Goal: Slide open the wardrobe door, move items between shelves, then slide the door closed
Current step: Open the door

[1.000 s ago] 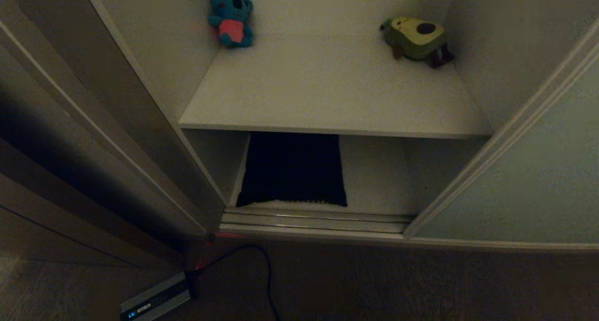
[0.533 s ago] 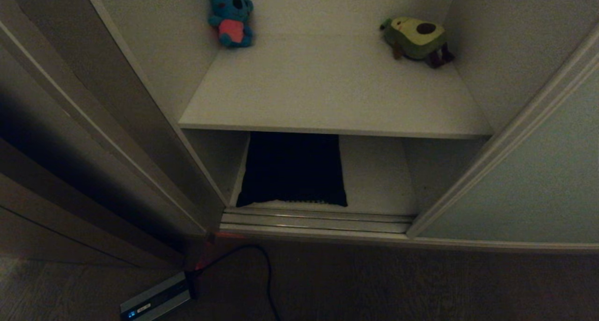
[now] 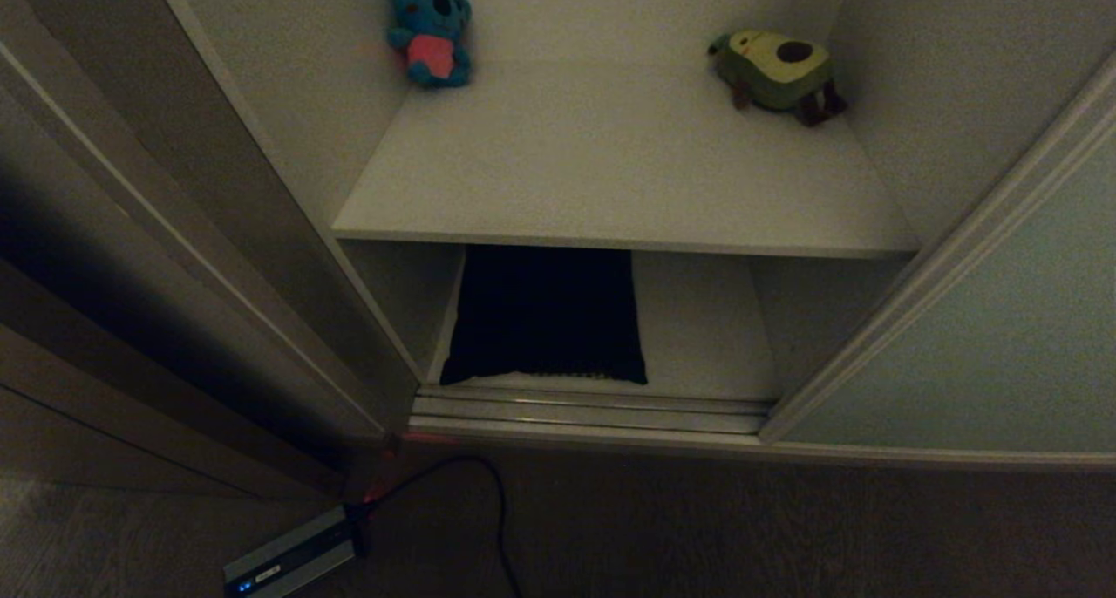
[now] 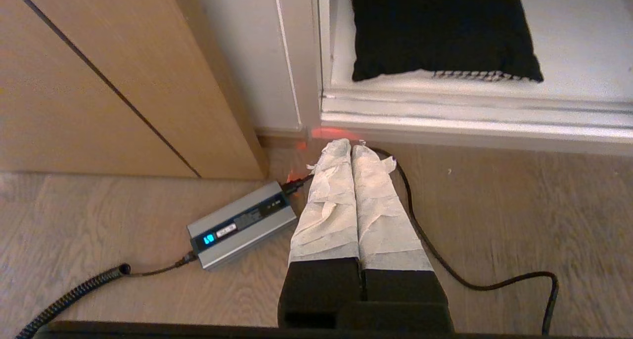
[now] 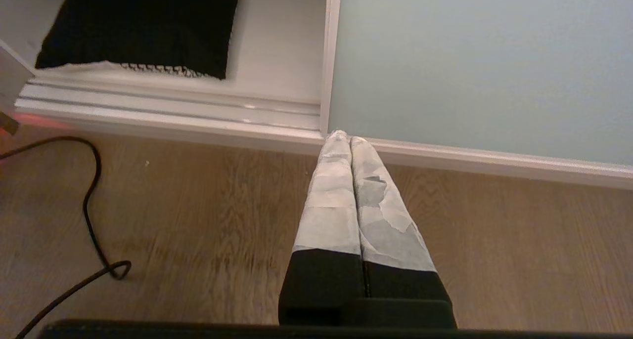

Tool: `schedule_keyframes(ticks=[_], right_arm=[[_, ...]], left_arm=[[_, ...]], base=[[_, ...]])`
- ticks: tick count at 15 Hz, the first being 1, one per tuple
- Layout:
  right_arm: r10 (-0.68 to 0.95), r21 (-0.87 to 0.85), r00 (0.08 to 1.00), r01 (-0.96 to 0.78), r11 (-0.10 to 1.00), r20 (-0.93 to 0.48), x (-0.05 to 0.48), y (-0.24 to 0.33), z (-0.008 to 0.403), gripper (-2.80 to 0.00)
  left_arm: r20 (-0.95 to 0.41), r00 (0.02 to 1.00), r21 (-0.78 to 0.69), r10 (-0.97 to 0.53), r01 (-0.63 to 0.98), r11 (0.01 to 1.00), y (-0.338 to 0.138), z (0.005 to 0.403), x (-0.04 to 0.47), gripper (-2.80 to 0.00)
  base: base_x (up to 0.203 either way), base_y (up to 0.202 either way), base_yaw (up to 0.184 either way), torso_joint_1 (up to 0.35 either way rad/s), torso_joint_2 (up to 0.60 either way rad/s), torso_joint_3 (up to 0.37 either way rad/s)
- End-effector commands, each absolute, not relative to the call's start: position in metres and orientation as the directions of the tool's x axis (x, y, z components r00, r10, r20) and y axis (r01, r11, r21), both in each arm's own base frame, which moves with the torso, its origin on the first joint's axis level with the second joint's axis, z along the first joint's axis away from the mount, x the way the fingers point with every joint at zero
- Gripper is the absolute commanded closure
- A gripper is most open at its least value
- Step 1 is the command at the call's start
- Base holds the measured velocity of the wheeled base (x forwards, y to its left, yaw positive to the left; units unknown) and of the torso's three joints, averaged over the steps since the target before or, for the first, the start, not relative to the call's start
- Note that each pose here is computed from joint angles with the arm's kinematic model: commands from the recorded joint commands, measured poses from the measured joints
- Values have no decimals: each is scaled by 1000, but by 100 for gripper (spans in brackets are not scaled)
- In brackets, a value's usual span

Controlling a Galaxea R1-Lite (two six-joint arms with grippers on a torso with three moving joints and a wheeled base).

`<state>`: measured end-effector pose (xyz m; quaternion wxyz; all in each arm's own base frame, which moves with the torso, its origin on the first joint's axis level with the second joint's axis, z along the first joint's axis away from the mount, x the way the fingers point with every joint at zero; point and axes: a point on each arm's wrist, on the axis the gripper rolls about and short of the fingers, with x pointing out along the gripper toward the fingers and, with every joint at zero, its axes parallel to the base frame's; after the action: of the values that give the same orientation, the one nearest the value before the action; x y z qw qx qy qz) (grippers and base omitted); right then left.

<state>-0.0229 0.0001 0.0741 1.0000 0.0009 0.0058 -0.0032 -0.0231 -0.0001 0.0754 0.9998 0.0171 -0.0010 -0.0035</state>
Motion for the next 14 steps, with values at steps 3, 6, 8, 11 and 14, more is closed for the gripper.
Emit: schedule_keyframes(ticks=[3, 6, 8, 11, 14], right_arm=[[-6, 2, 1000, 6, 1000, -17, -23, 0, 73, 0], [-6, 2, 1000, 6, 1000, -17, -23, 0, 73, 0], [-6, 2, 1000, 6, 1000, -16, -23, 0, 73, 0], [-6, 2, 1000, 6, 1000, -15, -23, 0, 73, 0], [-6, 2, 1000, 6, 1000, -15, -23, 0, 73, 0]], left_arm=[[-6, 1000, 37, -8, 8, 999, 0, 76, -23, 0], [-3, 1000, 34, -8, 8, 999, 0, 76, -23, 0], [-3, 1000, 34, -8, 8, 999, 0, 76, -23, 0], [-3, 1000, 34, -8, 8, 999, 0, 76, -23, 0], [-3, 1000, 34, -8, 8, 999, 0, 76, -23, 0]], base=[[0, 0, 0, 3, 2, -140], [0, 0, 0, 5, 0, -187], [0, 0, 0, 0, 4, -204], [0, 0, 0, 3, -3, -199], [0, 0, 0, 3, 1, -198]])
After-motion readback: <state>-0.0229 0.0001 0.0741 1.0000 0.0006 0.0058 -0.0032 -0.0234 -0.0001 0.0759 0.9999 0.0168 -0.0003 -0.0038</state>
